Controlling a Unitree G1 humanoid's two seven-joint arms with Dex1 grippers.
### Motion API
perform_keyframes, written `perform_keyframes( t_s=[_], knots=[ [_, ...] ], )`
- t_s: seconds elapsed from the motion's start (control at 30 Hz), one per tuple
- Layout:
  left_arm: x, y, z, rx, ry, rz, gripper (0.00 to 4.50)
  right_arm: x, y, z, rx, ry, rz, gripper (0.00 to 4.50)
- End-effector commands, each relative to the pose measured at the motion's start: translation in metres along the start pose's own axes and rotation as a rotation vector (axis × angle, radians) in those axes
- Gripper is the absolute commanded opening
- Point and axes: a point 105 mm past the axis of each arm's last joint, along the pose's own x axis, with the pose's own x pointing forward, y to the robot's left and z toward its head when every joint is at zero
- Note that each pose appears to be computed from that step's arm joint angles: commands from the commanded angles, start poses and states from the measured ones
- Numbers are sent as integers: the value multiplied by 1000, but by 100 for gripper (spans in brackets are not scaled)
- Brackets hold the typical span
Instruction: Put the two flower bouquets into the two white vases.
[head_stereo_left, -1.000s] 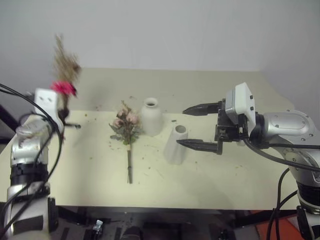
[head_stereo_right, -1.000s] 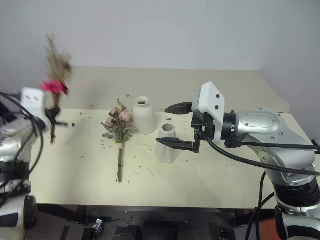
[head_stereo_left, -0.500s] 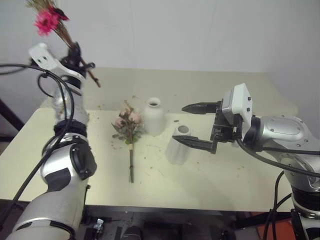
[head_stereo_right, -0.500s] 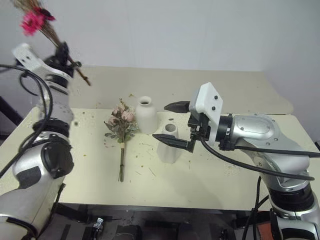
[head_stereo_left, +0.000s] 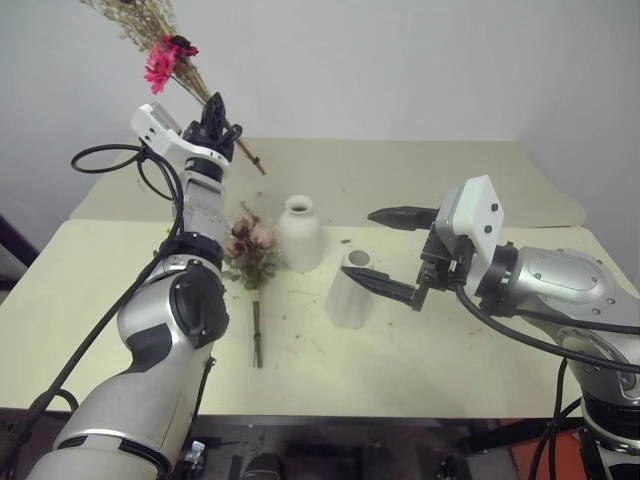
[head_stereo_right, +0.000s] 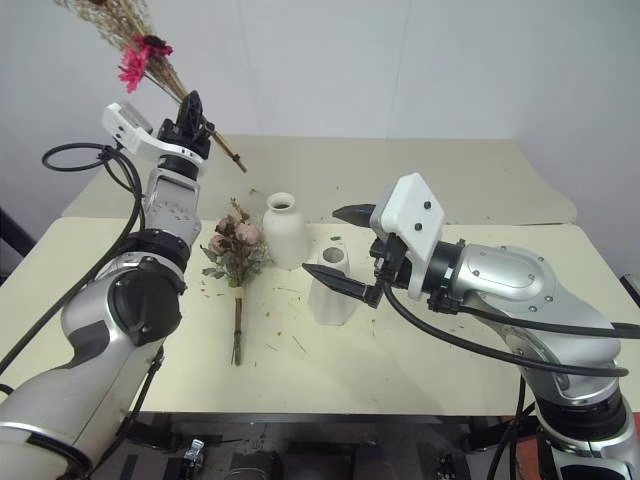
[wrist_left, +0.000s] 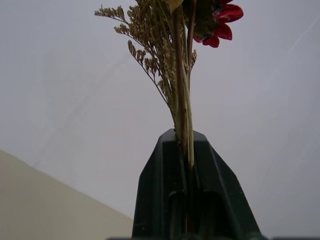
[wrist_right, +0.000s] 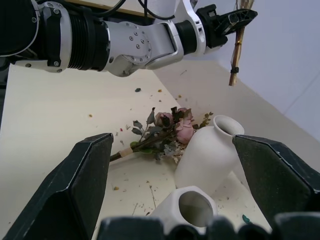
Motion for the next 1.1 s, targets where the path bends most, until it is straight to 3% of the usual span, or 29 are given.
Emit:
perform_keyframes(
  t_s=[0.03, 0.57, 1.1],
  knots=[
    [9, -20, 0, -36, 9, -77, 1, -3, 0, 9, -35, -23, -39, 450],
    [2, -39, -28, -53, 125, -236, 1, 2, -24, -10, -87, 63, -220, 450],
    [-19, -38, -64, 151, 292, -337, 1, 2, -36, -9, -115, 60, -276, 450]
  ],
)
